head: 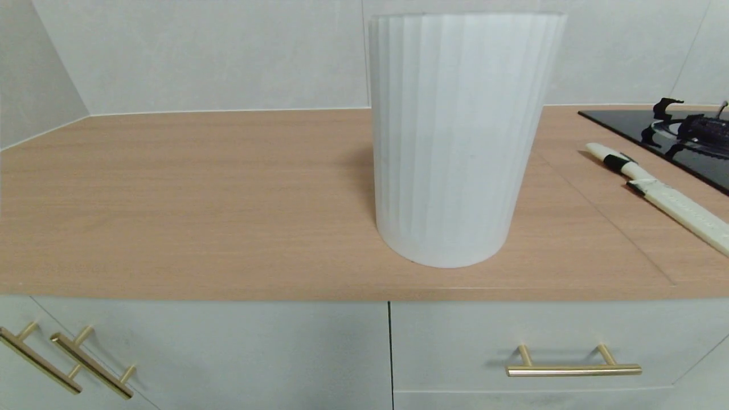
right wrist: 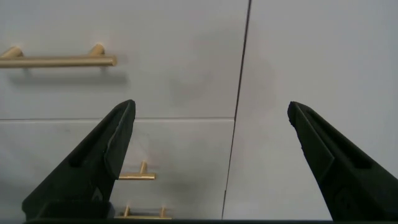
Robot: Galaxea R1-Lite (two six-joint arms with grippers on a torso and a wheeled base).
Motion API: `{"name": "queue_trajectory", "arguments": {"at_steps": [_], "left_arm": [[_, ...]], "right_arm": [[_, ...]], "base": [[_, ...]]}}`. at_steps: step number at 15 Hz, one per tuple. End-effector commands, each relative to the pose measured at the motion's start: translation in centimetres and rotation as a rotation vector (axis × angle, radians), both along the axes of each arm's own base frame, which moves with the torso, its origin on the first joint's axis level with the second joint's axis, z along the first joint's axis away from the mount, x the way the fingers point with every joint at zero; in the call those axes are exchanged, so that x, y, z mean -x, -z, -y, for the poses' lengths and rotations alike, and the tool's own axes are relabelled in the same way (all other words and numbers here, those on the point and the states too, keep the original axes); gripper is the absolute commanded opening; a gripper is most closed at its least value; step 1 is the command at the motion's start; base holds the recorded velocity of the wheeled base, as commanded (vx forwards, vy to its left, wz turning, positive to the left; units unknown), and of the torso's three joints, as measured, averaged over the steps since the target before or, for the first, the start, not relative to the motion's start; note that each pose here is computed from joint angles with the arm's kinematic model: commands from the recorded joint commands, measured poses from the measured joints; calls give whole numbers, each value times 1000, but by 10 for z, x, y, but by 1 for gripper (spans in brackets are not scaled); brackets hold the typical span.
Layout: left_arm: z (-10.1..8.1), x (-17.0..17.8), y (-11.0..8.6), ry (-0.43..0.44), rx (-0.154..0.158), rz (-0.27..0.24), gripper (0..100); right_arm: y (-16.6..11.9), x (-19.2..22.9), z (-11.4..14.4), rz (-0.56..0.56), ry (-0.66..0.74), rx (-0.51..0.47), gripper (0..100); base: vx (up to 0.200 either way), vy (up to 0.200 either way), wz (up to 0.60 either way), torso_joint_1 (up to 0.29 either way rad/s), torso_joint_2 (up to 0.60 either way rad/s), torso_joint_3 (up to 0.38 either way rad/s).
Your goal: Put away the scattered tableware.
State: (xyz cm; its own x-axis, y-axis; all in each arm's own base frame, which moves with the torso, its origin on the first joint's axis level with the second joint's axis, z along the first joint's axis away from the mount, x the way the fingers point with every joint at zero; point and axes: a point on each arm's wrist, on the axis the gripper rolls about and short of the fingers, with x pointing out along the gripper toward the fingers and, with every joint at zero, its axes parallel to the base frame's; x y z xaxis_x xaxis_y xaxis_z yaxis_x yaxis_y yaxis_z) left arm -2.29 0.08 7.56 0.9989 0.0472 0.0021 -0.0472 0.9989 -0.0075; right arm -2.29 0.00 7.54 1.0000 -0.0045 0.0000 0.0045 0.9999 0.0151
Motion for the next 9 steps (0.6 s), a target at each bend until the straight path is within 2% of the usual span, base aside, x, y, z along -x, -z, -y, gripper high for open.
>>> {"name": "queue_trajectory", "arguments": {"at_steps": [1,9], "left_arm": [[0,0,0,0,0,-1,100],[0,0,0,0,0,-1,100]], "right_arm": [[0,0,0,0,0,0,100],[0,0,0,-2,0,0,100]], "base": [[0,0,0,119,-564,-330],[0,0,0,165,-477,-301]]}}
